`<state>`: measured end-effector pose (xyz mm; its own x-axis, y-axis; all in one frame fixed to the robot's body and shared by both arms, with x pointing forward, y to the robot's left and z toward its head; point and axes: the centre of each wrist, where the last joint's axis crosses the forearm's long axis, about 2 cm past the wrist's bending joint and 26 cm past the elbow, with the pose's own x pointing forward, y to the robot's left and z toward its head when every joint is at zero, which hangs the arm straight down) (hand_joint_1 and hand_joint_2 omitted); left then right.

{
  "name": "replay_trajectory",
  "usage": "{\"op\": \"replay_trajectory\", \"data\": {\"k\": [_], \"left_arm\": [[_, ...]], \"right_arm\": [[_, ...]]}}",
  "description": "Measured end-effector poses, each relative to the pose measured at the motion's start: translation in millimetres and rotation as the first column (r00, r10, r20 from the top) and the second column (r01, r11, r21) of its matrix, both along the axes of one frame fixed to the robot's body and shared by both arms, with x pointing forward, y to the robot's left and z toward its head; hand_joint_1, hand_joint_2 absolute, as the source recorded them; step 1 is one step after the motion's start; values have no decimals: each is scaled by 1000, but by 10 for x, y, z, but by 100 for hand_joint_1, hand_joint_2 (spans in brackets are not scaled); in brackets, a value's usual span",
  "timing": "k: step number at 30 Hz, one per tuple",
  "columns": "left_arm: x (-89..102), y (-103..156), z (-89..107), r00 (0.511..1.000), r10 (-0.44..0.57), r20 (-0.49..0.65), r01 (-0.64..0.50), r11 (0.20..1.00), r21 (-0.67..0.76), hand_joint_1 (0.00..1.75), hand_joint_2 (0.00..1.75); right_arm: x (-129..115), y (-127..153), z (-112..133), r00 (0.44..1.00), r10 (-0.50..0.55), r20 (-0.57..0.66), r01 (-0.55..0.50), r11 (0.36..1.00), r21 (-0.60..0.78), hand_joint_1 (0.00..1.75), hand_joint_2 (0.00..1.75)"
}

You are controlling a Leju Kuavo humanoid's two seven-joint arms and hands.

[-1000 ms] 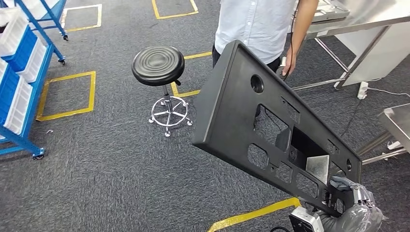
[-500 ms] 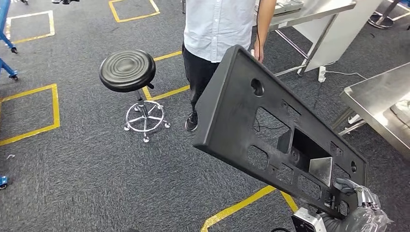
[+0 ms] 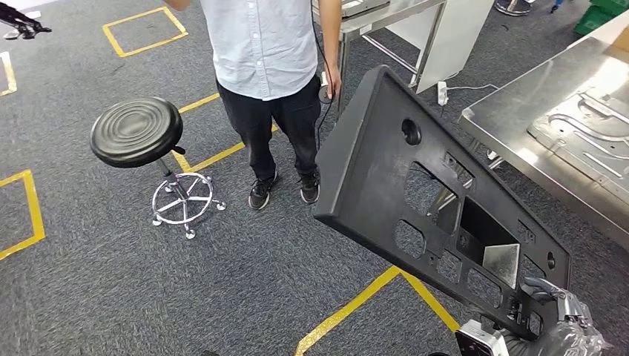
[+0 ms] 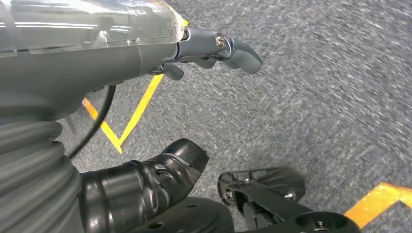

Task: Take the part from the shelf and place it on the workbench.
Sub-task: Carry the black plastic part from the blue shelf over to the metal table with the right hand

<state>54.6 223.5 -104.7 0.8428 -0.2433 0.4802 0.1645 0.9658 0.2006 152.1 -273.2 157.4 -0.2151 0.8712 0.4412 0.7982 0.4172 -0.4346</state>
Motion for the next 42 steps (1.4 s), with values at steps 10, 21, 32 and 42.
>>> {"op": "replay_trajectory", "data": {"k": [10,21,32,42], "left_arm": [[27,2,3,1000,-2,8,2,1000,-4,0,175],[19,-1,2,1000,-4,4,4,1000,-10,0,175],[3,1,-1,1000,-6,7,6,1000,-19,0,175],[30,5,2,1000,-9,23,10,1000,-27,0,175]], "right_arm": [[-16,-13,-9,1000,-7,-7,7,1000,-4,175,175],[-19,-32,-13,1000,-15,-10,15,1000,-5,175,175],[-27,-35,-20,1000,-17,-16,17,1000,-13,175,175],[-21,-34,-22,1000,-18,-18,17,1000,-16,175,175]]}}
